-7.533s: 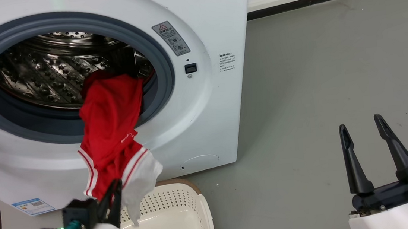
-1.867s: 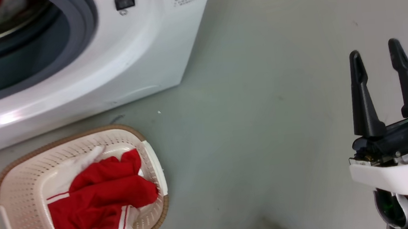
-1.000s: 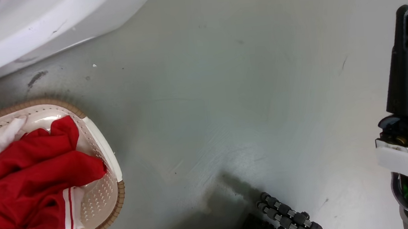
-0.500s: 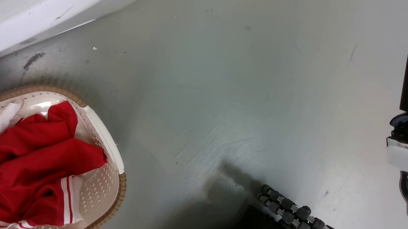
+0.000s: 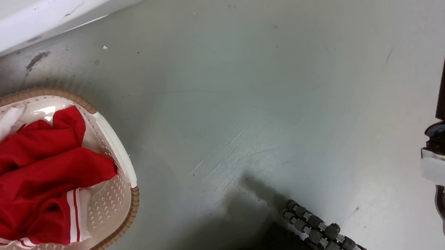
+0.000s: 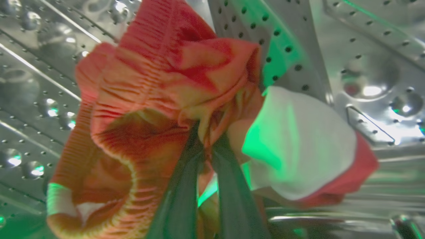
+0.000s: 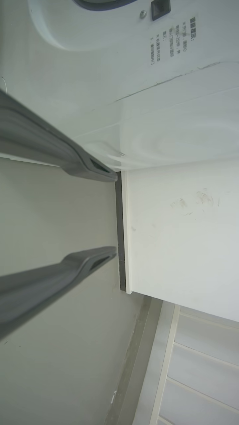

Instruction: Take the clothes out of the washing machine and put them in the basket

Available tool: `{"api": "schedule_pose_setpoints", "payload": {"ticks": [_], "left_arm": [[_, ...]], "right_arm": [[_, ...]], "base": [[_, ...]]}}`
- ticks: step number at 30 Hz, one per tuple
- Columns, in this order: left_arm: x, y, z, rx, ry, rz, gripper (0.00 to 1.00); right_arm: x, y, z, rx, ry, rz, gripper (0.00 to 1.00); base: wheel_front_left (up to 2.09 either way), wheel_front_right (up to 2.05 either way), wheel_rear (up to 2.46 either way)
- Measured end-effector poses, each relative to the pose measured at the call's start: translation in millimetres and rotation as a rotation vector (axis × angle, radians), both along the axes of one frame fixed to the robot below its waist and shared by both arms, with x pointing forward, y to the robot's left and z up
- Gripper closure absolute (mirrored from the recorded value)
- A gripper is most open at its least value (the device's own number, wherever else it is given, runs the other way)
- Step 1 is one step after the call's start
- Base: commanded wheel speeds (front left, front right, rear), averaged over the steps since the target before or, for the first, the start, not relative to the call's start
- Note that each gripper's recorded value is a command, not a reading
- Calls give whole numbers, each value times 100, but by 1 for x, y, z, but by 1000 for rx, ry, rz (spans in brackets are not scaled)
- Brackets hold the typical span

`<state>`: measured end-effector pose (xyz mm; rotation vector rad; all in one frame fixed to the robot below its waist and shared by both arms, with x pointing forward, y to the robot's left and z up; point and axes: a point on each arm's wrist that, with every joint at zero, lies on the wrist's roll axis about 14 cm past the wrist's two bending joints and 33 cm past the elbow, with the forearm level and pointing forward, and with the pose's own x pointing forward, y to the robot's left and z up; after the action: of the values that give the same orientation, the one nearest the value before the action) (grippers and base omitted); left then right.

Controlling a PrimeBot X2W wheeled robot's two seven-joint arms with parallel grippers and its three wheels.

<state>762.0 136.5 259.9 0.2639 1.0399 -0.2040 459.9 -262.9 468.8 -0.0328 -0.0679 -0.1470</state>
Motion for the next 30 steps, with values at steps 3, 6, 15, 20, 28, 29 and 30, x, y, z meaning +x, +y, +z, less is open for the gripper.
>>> {"api": "schedule_pose_setpoints", "payload": {"ticks": [3, 6, 15, 20, 28, 29, 30], "left_arm": [[3, 0, 5, 0, -32, -6, 100], [10, -1, 16, -11, -85, -11, 100], [9, -17, 59, -100, -251, -48, 100], [-3, -18, 77, -143, -320, -54, 100], [-30, -14, 103, -182, -445, -76, 100], [-34, -14, 106, -188, -460, -80, 100], [-38, -15, 109, -199, -477, -82, 100]], "right_arm": [[0, 2, 3, 1, -6, 5, 0], [0, 4, 11, 2, -27, 14, 0], [-9, 7, 45, -20, -97, 23, 0], [-14, 12, 61, -26, -136, 38, 0], [-29, 18, 83, -33, -180, 47, 0], [-31, 19, 85, -34, -185, 49, 0], [-34, 20, 87, -32, -188, 50, 0]], "base": [[0, 0, 0], [0, 0, 0], [0, 0, 0], [0, 0, 0], [0, 0, 0], [0, 0, 0], [0, 0, 0]]}}
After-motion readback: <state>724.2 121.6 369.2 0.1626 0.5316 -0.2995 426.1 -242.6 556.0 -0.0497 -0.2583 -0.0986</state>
